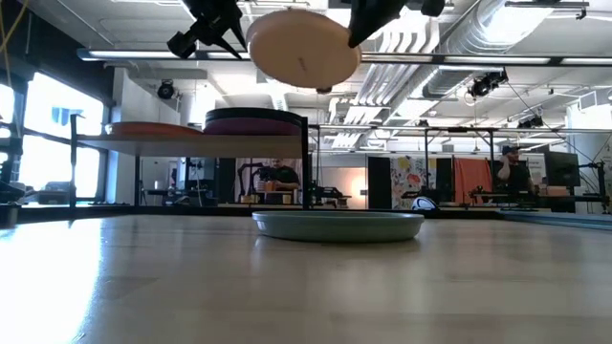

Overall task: Place and stack plates onto a shelf
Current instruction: Stack the light orange plate on top of the orange plate on the shelf

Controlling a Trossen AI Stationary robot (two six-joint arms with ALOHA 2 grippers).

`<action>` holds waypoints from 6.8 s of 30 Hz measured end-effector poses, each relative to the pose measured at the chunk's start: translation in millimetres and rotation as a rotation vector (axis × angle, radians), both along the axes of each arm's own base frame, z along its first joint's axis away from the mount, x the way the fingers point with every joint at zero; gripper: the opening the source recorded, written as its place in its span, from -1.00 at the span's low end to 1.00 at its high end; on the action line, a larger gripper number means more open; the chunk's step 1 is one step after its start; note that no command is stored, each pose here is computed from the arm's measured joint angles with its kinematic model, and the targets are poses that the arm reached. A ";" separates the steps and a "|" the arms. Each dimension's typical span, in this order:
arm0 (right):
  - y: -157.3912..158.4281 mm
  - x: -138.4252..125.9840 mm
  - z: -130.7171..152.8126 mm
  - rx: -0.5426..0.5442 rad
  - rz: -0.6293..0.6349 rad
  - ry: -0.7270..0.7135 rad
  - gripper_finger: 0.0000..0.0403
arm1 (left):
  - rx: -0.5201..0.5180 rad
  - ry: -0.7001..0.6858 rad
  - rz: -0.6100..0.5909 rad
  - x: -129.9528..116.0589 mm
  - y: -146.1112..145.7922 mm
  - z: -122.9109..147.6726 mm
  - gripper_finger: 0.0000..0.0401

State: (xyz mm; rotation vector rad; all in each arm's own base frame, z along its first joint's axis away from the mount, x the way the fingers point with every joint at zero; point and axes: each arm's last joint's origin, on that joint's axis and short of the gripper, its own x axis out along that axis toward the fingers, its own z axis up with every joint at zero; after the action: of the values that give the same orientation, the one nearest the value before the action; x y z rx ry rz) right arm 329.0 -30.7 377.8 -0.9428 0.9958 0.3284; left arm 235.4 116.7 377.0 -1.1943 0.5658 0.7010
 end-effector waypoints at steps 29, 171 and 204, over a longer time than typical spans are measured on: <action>-2.1 19.5 -17.3 -0.027 0.010 0.023 -1.00 | -0.040 0.102 -0.015 -7.6 -3.3 -6.9 -0.69; -6.7 15.3 -16.2 -0.016 -0.280 -0.007 -0.32 | 0.071 0.637 0.681 -148.2 12.1 7.2 -1.00; -6.5 14.1 -17.1 -0.012 -0.275 0.011 -0.32 | -0.018 0.784 0.637 -132.1 57.5 -19.0 -0.95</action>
State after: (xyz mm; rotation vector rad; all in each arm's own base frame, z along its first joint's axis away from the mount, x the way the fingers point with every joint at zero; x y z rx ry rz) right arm 343.0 -37.1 360.6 -0.8028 1.1232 0.0979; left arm 103.3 174.2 358.0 -1.0923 0.8369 1.7469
